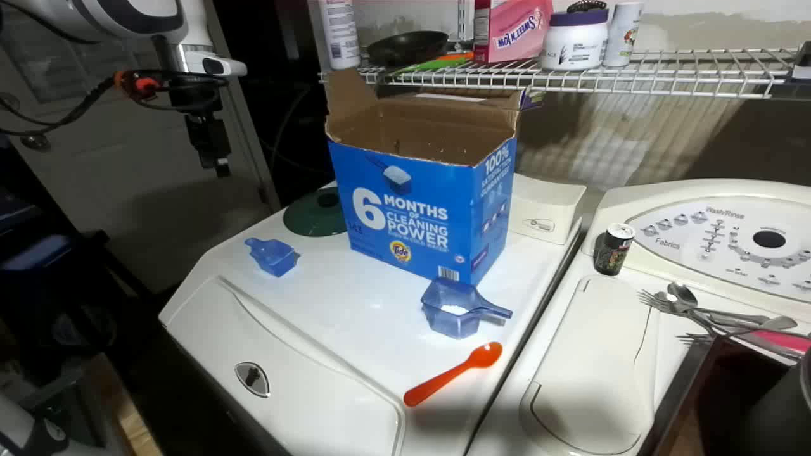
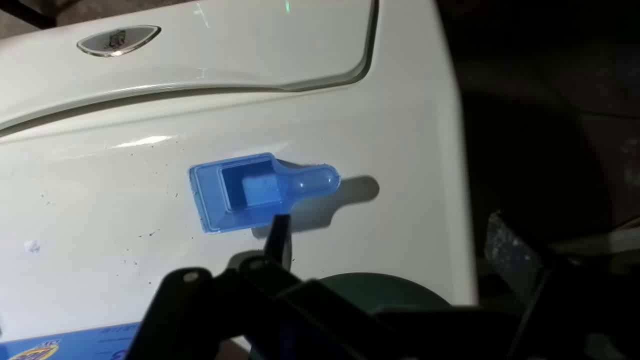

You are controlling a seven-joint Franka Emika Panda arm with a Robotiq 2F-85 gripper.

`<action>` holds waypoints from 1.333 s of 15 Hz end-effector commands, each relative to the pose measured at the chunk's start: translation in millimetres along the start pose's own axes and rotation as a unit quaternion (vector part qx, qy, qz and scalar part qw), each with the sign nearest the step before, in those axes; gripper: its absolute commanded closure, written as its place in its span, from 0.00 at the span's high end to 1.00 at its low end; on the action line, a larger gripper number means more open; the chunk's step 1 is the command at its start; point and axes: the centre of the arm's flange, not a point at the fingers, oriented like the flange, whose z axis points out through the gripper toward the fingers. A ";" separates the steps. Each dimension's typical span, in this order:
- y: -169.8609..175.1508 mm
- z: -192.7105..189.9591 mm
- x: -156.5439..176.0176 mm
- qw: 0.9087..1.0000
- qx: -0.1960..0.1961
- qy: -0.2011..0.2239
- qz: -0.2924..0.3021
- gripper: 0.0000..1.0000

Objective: Transfer a spoonful of contents from the blue box to the right scoop

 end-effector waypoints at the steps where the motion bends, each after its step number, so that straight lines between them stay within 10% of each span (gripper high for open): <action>1: 0.0 0.0 0.0 1.000 0.000 0.000 0.000 1.00; 8: 34.5 -8.4 9.0 0.999 0.009 0.026 0.046 1.00; 16: 124.2 -62.2 32.8 0.972 -0.068 0.211 0.082 1.00; 20: 166.3 -81.7 30.0 0.953 -0.029 0.289 0.085 1.00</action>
